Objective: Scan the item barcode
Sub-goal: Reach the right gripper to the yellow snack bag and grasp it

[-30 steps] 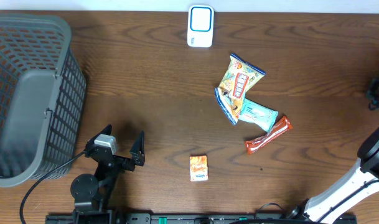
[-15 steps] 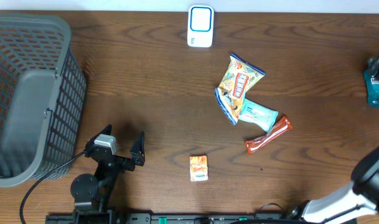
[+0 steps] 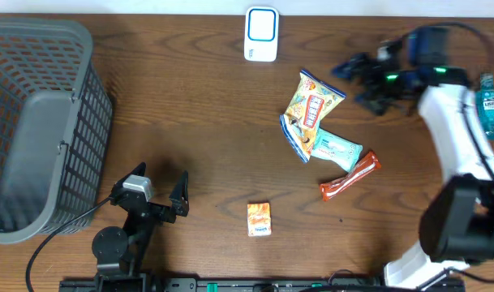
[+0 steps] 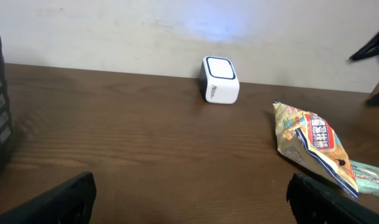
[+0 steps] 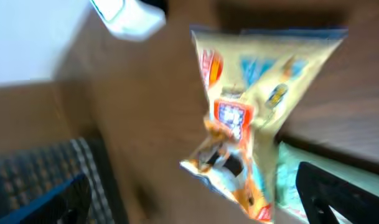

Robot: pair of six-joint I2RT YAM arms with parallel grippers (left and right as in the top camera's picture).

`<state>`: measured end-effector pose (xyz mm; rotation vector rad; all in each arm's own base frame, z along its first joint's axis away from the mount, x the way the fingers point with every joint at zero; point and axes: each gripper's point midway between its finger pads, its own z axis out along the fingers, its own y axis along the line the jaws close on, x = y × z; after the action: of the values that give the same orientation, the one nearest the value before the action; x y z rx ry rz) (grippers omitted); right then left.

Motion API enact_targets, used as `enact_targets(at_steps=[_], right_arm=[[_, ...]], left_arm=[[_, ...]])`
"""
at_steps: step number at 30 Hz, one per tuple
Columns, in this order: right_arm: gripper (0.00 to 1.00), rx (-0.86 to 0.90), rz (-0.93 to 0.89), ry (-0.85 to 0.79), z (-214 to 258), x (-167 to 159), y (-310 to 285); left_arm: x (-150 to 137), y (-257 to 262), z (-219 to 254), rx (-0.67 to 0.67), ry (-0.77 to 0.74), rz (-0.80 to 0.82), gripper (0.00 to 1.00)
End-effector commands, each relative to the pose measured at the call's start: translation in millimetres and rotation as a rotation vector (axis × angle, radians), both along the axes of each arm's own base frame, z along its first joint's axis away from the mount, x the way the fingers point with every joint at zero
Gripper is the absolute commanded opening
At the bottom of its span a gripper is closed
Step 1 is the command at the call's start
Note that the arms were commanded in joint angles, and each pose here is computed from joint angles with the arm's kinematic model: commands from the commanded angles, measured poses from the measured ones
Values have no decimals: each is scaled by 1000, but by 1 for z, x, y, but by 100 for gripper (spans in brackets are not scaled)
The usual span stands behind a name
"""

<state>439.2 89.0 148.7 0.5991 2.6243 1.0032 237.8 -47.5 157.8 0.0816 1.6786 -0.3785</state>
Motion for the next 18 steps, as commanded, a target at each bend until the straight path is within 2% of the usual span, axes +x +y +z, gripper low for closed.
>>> enact_targets(at_steps=[1,5,9,14,16,18], right_arm=[[92,-167,-53,110,-47,-2,16],[91,-329,-224,212,-80,-7,23],[91,-408,-249,204,-96,-5,32],[89,-589,-319,211,-128,-6,19],[83,-611,-311,234,-142,-8,19],[73,-622,-300,266,-158,-12,18]], left_arm=[[-1,-2,-17,-5,42,-15,98],[0,-2,-17,-5,42,-15,98],[-1,-2,-17,-5,42,-15,98],[-1,-2,-17,-5,42,-15,98],[-1,-2,-17,-5,42,-15,98],[0,-2,-17,-5,42,-15,98]])
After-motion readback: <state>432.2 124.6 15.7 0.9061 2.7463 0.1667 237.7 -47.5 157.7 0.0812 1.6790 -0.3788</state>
